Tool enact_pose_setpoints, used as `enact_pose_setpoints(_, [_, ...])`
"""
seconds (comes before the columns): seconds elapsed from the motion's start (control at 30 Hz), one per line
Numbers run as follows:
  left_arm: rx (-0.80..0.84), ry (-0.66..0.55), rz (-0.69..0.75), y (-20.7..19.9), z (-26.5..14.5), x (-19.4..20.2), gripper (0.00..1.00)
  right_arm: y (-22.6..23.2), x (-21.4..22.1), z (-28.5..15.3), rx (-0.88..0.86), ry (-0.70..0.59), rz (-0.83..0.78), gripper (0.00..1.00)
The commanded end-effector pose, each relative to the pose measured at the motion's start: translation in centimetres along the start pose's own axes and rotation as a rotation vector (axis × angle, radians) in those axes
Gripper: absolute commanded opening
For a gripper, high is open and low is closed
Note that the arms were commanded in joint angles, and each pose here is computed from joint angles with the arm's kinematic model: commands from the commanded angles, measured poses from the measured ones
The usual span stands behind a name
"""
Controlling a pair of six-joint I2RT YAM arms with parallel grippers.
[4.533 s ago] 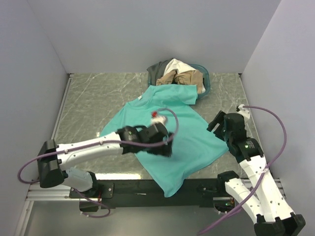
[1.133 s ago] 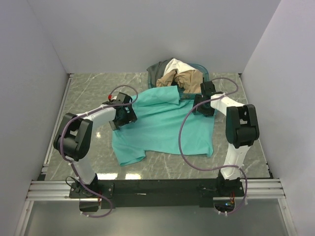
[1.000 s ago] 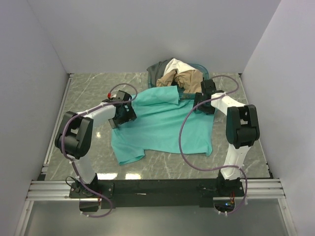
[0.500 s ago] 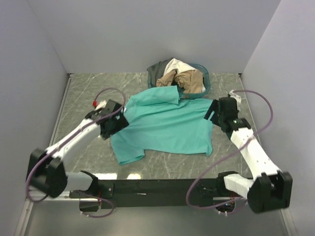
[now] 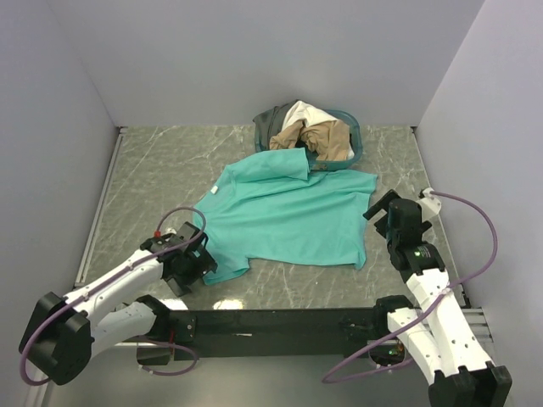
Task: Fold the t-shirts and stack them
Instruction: Flatten the tshirt out
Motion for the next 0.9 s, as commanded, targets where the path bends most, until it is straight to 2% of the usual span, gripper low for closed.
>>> enact_pose_setpoints(0.0, [0.044, 0.042, -0.022, -1.1, 0.7, 0.7, 0.85, -0.6, -0.1, -0.3, 0.029, -0.028, 0.062, 1.0])
enact_pose_setpoints(0.07, [0.034, 0.038, -0.012, -1.4, 1.1, 0.6, 0.73, -0.4, 0.1, -0.5, 0.009, -0.015, 0.059, 1.0])
enact_pose_setpoints(0.1, [0.024, 0.036, -0.005, -1.5, 1.1, 0.6, 0.58, -0.1, 0.3, -0.8, -0.023, 0.003, 0.062, 1.0])
enact_pose_setpoints(0.17, [-0.015, 0.018, 0.004, -1.3, 1.1, 0.3, 0.36, 0.0, 0.9, -1.0, -0.049, 0.031, 0.048, 1.0])
enact_pose_setpoints(0.2, [-0.03, 0.01, 0.002, -1.2, 1.1, 0.2, 0.15, -0.2, 1.5, -1.1, -0.044, 0.059, 0.043, 1.0])
enact_pose_setpoints(0.27, [-0.047, -0.023, -0.012, -1.0, 0.9, -0.2, 0.02, 0.0, 2.2, -1.5, -0.069, 0.108, 0.041, 1.0])
enact_pose_setpoints(0.43, [-0.04, -0.094, -0.044, -0.9, -0.6, -1.3, 0.01, 0.0, 5.3, -2.7, -0.119, 0.306, 0.004, 0.99])
enact_pose_setpoints(0.53, [-0.091, -0.208, -0.111, 0.3, -1.9, -2.8, 0.01, -0.7, 7.2, -3.6, -0.096, 0.419, -0.008, 0.99])
enact_pose_setpoints(0.63, [-0.048, -0.308, -0.182, -0.2, -3.5, -4.5, 0.01, -1.1, 8.6, -4.2, -0.087, 0.487, 0.01, 0.99])
enact_pose_setpoints(0.8, [0.011, -0.345, -0.211, -1.4, -4.2, -6.4, 0.01, 1.4, 11.4, -5.9, -0.344, 0.641, 0.048, 0.99])
enact_pose_setpoints(0.83, [0.024, -0.346, -0.2, -1.9, -4.6, -6.6, 0.01, 1.4, 11.9, -6.0, -0.339, 0.662, 0.029, 0.99])
enact_pose_setpoints(0.87, [0.036, -0.346, -0.196, -2.2, -4.6, -6.7, 0.01, 1.9, 13.0, -7.0, -0.363, 0.71, -0.056, 0.99])
Point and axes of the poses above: each gripper's point midway between its finger pads, its own z axis out along the fingers, its own y axis along the line the jaws close on, x = y × z, the point moved 5 cm from there along -z, back along the fingers, and after that the axes turned 14 degrees about -z, right-handed, at the moved point
